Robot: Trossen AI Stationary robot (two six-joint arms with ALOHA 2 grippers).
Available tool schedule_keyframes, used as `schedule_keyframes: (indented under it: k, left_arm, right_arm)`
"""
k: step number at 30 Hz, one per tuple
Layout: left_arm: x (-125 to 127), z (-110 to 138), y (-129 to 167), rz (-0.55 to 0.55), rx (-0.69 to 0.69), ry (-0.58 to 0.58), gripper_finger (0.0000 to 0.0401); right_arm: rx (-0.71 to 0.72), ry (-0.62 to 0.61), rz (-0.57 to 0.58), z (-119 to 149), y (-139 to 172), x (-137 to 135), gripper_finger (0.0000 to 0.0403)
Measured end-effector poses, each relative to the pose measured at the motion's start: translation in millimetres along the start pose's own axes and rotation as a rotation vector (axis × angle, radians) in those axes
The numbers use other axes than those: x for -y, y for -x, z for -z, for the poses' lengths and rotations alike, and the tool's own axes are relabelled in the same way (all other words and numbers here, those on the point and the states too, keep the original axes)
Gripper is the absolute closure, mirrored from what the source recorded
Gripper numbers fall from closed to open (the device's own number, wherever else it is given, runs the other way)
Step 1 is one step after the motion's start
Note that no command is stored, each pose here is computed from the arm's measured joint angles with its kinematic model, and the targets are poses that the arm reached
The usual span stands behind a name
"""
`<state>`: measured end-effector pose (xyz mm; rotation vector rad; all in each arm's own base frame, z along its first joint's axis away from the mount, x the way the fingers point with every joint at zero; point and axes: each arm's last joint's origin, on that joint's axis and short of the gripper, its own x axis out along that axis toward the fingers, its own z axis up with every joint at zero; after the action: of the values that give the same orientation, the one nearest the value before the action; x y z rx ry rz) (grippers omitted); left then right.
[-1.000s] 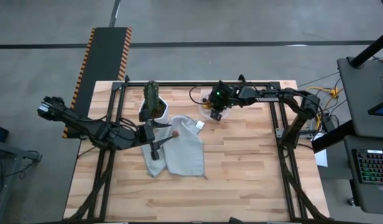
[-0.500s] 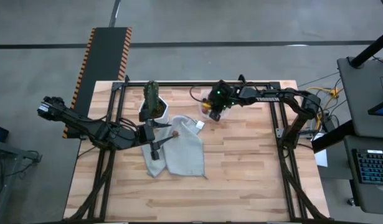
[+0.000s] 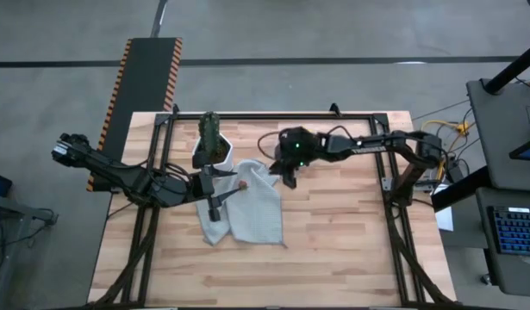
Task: Pick and placing Produce into tupperware
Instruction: Put the red strawberry into the transparent bin
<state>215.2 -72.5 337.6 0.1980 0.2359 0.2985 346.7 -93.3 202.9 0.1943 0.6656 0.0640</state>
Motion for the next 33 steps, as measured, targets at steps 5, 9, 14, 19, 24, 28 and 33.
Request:
schedule_keyframes:
  k: [5, 9, 14, 19, 24, 28, 33]
  left_arm:
    - [0, 0, 0, 0.0, 0.0, 0.0, 0.0212]
    - [0, 0, 0, 0.0, 0.001, 0.001, 0.0212]
    - [0, 0, 0, 0.0, 0.002, 0.001, 0.0211]
    - [0, 0, 0, 0.0, 0.001, 0.001, 0.0211]
    - [0, 0, 0, 0.0, 0.001, 0.001, 0.0211]
    - [0, 0, 0, 0.0, 0.0, 0.0, 0.0211]
    - [1, 1, -2, 0.0, -0.004, -0.004, 0.0212]
  right_arm:
    - [0.011, 0.077, -0.078, 1, -14, -35, 0.0322]
    - [0.022, 0.165, -0.131, 4, -26, -58, 0.0313]
    - [0.071, 0.23, -0.115, 3, -35, -74, 0.0288]
    - [0.077, 0.185, -0.052, 1, -33, -74, 0.0268]
    - [0.092, 0.231, -0.067, 2, -37, -74, 0.0256]
    - [0.095, 0.271, -0.078, 8, -51, -73, 0.0236]
    - [0.149, 0.309, -0.065, 14, -69, -70, 0.0192]
